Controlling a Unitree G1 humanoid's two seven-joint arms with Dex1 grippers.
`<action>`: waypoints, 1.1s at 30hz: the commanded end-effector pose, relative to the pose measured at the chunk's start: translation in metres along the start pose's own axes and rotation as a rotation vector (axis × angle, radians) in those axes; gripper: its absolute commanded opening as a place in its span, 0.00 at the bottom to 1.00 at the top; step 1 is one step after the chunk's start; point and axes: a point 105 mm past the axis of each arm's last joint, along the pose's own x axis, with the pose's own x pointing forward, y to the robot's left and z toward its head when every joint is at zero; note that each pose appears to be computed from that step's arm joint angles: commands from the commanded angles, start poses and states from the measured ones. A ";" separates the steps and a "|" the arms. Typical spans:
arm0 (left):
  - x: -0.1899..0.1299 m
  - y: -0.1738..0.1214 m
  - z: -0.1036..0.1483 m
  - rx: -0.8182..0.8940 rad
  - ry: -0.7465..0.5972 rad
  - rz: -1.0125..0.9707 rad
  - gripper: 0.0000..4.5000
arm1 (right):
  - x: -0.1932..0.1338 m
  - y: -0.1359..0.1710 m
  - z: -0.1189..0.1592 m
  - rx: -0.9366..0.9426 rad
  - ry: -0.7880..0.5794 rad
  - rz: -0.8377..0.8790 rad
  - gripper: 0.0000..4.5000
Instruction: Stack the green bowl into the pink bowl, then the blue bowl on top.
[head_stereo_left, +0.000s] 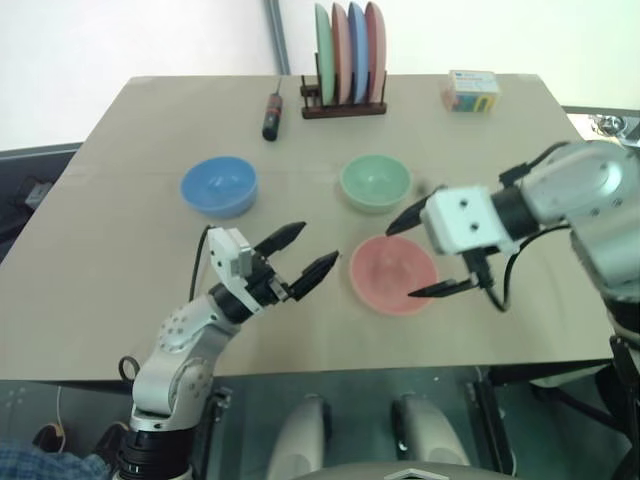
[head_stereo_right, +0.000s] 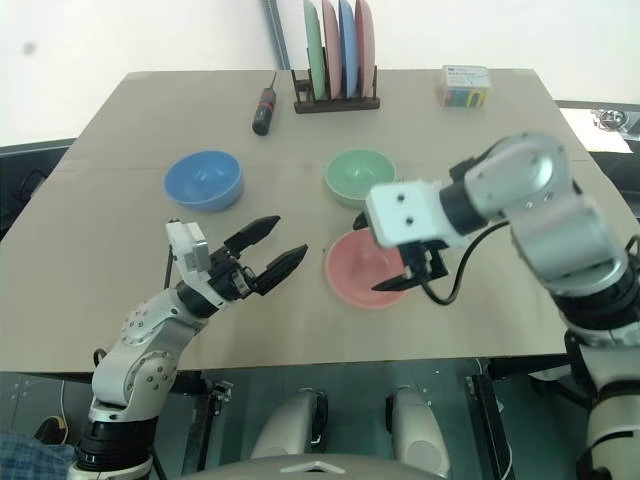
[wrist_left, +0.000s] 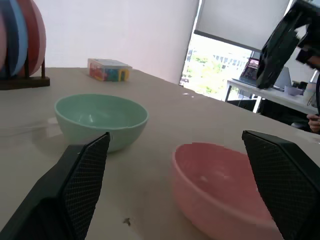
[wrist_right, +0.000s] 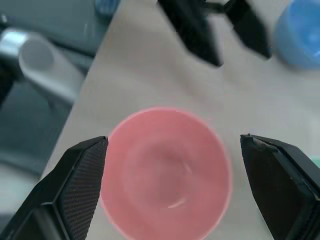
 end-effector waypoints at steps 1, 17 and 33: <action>-0.003 0.003 0.019 0.058 -0.068 0.056 1.00 | -0.001 -0.056 -0.008 0.061 -0.024 -0.212 0.99; -0.038 0.018 0.020 0.146 -0.046 0.290 1.00 | 0.085 -0.117 -0.087 0.195 0.168 -0.317 0.99; -0.046 0.010 0.016 0.146 -0.028 0.316 1.00 | 0.102 -0.098 -0.135 0.268 0.311 -0.297 0.31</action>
